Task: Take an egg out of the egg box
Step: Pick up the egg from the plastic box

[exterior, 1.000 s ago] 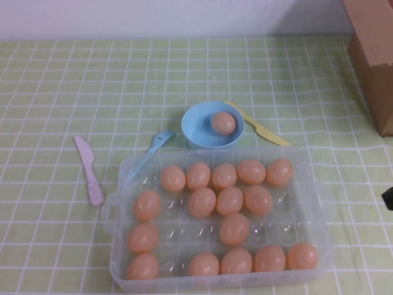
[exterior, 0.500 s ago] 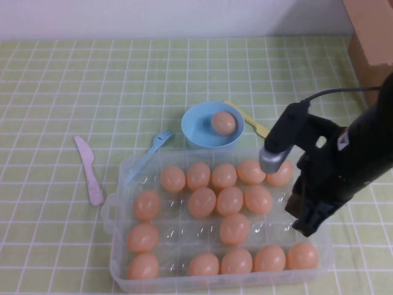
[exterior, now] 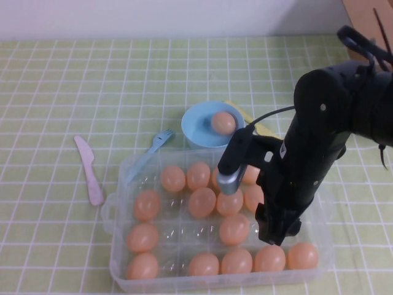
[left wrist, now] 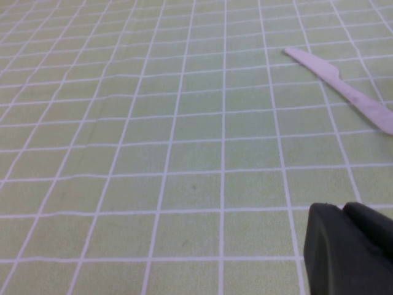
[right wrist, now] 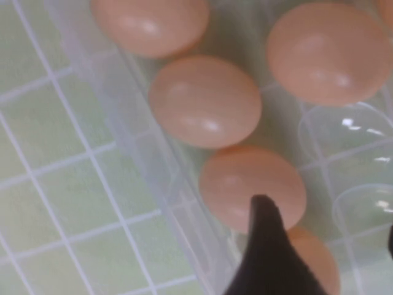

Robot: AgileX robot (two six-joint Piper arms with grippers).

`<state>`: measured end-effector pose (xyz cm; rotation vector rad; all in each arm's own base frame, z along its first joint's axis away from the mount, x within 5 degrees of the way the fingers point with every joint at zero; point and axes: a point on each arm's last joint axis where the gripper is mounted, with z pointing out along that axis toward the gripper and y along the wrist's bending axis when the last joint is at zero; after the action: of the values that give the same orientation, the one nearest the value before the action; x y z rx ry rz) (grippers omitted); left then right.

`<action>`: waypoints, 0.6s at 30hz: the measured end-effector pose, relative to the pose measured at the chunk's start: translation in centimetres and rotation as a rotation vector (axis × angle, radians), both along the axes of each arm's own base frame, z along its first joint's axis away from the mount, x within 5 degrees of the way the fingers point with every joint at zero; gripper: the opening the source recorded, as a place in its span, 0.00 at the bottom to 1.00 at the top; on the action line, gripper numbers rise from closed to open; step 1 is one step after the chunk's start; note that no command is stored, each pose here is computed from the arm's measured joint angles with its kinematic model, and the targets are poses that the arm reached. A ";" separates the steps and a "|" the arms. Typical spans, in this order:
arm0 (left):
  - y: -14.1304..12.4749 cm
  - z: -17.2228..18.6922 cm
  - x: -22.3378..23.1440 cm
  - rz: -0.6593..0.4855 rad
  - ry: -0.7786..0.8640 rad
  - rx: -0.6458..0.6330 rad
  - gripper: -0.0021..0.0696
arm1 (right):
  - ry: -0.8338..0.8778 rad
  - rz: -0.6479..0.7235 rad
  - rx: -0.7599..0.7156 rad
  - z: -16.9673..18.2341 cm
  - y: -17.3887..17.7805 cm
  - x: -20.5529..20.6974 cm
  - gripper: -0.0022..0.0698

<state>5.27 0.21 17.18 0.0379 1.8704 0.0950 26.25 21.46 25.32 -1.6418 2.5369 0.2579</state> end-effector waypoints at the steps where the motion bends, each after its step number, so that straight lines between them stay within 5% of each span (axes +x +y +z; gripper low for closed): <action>1: 0.0 0.0 0.0 0.000 0.000 0.000 0.02 | -0.005 0.026 -0.019 -0.2 0.1 -0.1 0.54; 18: 0.0 0.0 0.0 0.000 0.000 0.000 0.02 | -0.025 0.265 -0.077 -1.0 0.2 -0.6 0.58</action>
<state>5.27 0.21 17.18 0.0379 1.8704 0.0950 25.63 21.69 24.29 -1.9974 2.3346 0.1619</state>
